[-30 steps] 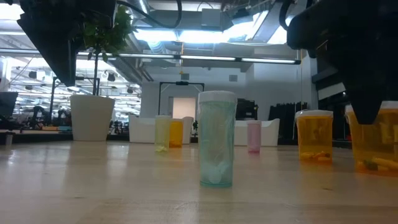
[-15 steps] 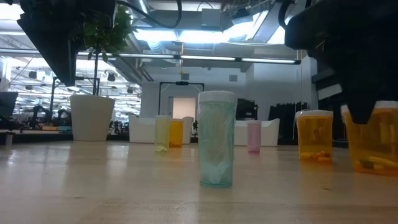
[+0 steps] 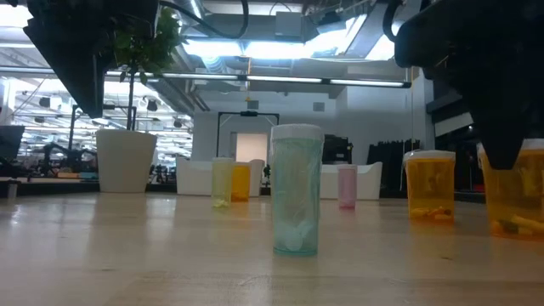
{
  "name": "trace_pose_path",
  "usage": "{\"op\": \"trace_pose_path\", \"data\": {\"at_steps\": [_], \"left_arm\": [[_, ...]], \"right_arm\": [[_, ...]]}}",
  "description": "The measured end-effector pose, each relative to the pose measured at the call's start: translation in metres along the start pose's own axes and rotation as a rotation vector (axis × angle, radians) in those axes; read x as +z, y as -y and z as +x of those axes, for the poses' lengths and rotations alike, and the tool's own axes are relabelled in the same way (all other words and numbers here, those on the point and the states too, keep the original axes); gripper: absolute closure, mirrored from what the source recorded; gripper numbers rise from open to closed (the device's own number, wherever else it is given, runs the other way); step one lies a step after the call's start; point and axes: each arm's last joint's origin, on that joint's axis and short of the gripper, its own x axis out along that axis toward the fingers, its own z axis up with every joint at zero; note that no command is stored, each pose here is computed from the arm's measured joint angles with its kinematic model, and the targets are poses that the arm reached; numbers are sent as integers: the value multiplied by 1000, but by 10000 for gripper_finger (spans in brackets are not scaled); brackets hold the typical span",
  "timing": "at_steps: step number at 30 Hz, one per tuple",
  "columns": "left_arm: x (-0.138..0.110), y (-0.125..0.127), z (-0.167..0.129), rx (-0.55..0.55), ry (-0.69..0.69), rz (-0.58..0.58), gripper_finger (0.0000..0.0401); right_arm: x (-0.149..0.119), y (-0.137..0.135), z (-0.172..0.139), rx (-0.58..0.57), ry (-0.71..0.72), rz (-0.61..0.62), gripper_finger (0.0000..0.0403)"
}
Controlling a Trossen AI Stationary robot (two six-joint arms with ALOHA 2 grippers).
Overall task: Pick and place medicine bottles into bin by pill shape (circle, oval)
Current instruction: Put the orange capsule bottle into the right white bin
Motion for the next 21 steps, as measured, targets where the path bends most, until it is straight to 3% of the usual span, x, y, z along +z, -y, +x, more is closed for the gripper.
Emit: {"op": "trace_pose_path", "data": {"at_steps": [6, 21], "left_arm": [[0, 0, 0, 0, 0, -1, 254], [0, 0, 0, 0, 0, -1, 254]], "right_arm": [[0, 0, 0, 1, 1, 0, 98], [2, -1, 0, 12, 34, 4, 99]]}}
